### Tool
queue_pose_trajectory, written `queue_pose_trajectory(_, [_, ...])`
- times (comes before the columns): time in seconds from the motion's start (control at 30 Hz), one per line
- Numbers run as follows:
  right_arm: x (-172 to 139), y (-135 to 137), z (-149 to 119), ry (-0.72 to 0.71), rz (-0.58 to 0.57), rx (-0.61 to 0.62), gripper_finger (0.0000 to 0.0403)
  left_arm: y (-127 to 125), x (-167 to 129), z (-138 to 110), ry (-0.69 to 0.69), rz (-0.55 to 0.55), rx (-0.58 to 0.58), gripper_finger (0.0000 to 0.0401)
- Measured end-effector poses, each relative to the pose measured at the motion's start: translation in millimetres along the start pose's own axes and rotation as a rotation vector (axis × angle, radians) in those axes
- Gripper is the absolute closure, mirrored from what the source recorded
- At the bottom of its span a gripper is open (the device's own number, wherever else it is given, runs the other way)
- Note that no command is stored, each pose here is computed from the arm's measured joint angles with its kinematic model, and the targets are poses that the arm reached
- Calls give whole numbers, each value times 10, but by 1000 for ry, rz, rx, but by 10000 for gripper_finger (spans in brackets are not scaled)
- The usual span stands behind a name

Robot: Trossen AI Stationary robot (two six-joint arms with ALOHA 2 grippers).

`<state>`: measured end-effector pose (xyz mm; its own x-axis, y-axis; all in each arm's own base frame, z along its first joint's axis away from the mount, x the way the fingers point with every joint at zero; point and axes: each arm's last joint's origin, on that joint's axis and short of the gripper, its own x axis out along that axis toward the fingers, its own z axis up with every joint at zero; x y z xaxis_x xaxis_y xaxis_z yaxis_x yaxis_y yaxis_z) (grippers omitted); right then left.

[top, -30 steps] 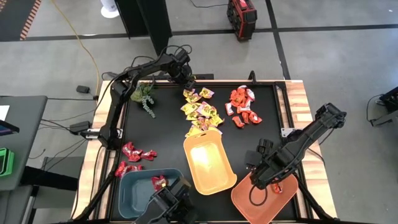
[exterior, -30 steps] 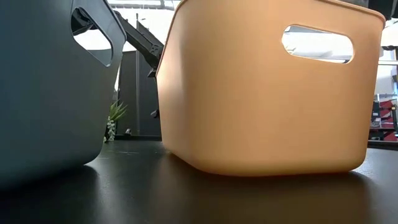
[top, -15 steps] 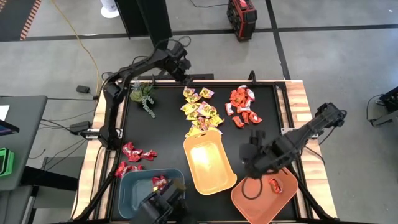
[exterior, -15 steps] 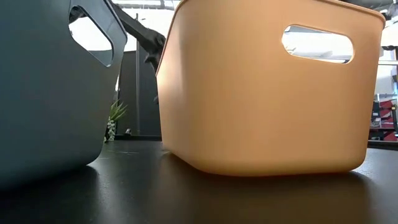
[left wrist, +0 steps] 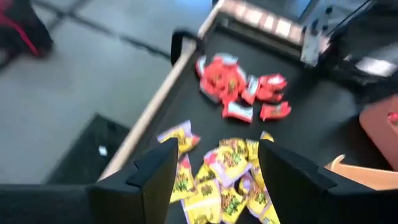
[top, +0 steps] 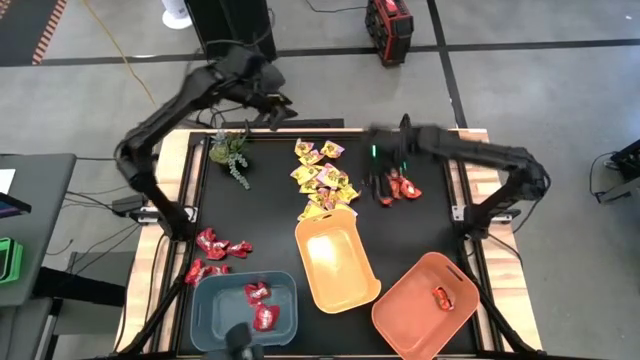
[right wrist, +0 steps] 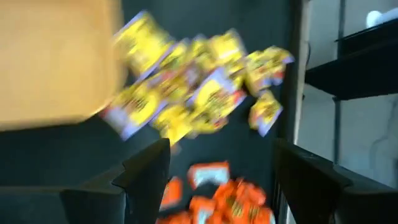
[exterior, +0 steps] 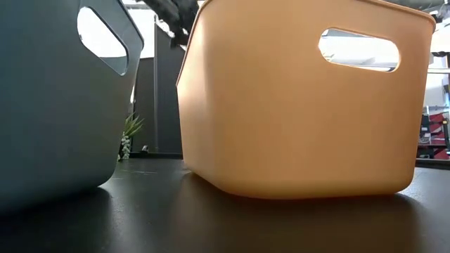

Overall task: Sort candy
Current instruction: Put the yellow candy into the yellow bin

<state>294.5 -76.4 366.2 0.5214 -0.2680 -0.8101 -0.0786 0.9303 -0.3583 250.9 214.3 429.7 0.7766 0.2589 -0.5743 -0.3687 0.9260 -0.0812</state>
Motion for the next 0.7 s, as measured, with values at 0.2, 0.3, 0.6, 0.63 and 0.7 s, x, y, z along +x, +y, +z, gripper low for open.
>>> queue_pose_trajectory(0.2, [410,-863,-328,-71,-12,350,104,-207,-526,95,-154,26,61,181])
queue_pose_trajectory(0.3, [703,-1157,-476,14,36,527,104,-247,-636,81,-171,29,62,181])
queue_pose_trajectory(0.6, [1483,-1603,-479,164,140,773,104,-215,-454,-148,-103,25,39,181])
queue_pose_trajectory(0.63, [1540,-1623,-470,169,157,796,104,-206,-419,-171,-100,25,39,181])
queue_pose_trajectory(0.7, [1685,-1637,-475,207,196,845,104,-189,-357,-196,-108,27,41,181])
